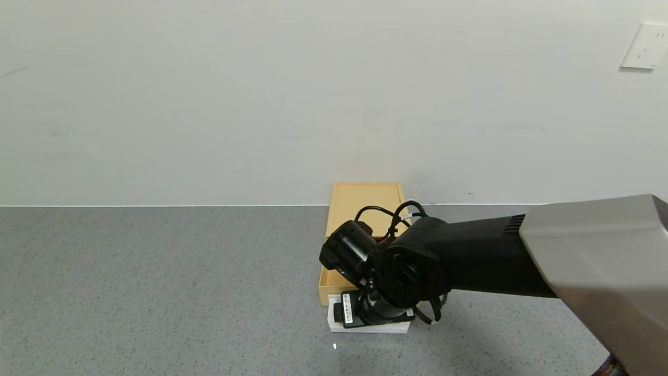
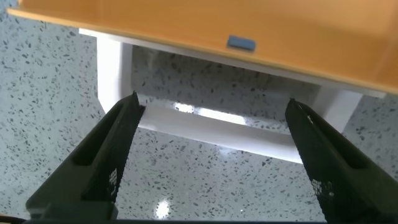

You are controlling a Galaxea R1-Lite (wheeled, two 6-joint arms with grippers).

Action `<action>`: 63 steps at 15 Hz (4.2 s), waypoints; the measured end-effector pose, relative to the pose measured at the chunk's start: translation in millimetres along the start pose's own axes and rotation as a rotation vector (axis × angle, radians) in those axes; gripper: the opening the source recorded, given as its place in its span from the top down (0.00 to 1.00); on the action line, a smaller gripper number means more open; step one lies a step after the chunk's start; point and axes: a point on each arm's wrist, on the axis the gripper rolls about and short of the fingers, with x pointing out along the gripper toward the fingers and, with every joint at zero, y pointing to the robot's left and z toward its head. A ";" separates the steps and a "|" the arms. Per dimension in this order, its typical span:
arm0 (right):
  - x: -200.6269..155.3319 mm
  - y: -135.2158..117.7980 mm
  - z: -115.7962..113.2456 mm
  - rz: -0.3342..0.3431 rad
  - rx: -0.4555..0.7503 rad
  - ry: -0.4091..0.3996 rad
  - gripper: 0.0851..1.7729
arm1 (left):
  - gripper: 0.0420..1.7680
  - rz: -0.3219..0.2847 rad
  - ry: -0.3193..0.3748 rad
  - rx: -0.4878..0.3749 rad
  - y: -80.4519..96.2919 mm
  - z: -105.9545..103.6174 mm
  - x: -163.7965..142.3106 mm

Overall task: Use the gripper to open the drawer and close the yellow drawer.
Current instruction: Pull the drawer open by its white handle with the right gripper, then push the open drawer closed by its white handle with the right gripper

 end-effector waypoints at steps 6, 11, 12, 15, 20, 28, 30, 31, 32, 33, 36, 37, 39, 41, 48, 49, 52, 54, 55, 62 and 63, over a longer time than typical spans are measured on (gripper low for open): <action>-5.3 -2.2 -7.5 -0.007 -0.011 0.013 0.04 | 0.03 0.000 0.000 0.000 0.0 0.0 0.0; -37.2 -7.2 -0.6 0.030 -0.019 -0.045 0.04 | 0.03 0.000 0.000 0.000 0.0 0.0 0.0; -47.3 -9.4 1.6 0.043 -0.028 -0.063 0.04 | 0.03 0.000 0.000 0.000 0.0 0.0 0.0; -82.8 -21.2 9.0 0.095 -0.064 -0.132 0.04 | 0.03 0.000 0.000 0.000 0.0 0.0 0.0; -143.7 -62.7 23.3 0.257 -0.107 -0.226 0.04 | 0.03 0.000 0.000 0.000 0.0 0.0 0.0; -184.7 -164.4 30.1 0.474 -0.109 -0.485 0.04 | 0.03 0.000 -0.001 0.000 0.0 0.0 0.0; -188.9 -183.1 29.6 0.487 -0.085 -0.509 0.04 | 0.03 0.000 -0.001 0.000 0.0 0.0 0.0; -191.2 -189.3 29.6 0.489 -0.075 -0.518 0.04 | 0.03 0.000 0.000 0.000 0.0 0.0 0.0; -193.0 -194.0 29.5 0.486 -0.066 -0.525 0.04 | 0.03 0.000 0.000 0.000 0.0 0.0 0.0; -194.6 -196.9 29.5 0.481 -0.060 -0.532 0.04 | 0.03 0.000 0.000 0.000 0.0 0.0 0.0; -195.8 -199.8 29.3 0.475 -0.053 -0.537 0.04 | 0.03 0.000 0.000 0.000 0.0 0.0 0.0; -195.6 -200.0 29.1 0.474 -0.053 -0.536 0.04 | 0.03 0.000 0.000 0.000 0.0 0.0 0.0; -195.9 -200.2 29.0 0.474 -0.053 -0.537 0.04 | 0.03 0.000 0.000 0.000 0.0 0.0 0.0; -196.0 -200.3 29.1 0.473 -0.053 -0.537 0.04 | 0.03 0.000 0.000 0.000 0.0 0.0 0.0; -190.6 -192.9 28.3 0.482 -0.063 -0.510 0.04 | 0.03 0.000 0.000 0.000 0.0 0.0 0.0; -187.6 -189.6 27.8 0.482 -0.067 -0.495 0.04 | 0.03 0.000 0.000 0.000 0.0 0.0 0.0; -171.1 -172.9 27.0 0.399 -0.065 -0.458 0.04 | 0.03 0.000 0.000 0.000 0.0 0.0 0.0; -155.0 -155.3 25.4 0.340 -0.053 -0.417 0.04 | 0.03 0.000 0.000 0.000 0.0 0.0 0.0; -147.4 -146.5 24.0 0.316 -0.046 -0.392 0.04 | 0.03 0.000 0.000 0.000 0.0 0.0 0.0; -114.5 -90.8 18.9 0.133 0.009 -0.169 0.04 | 0.03 0.000 0.000 0.000 0.0 0.0 0.0; -112.2 -81.3 18.8 0.115 0.011 -0.149 0.04 | 0.03 0.000 0.000 0.000 0.0 0.0 0.0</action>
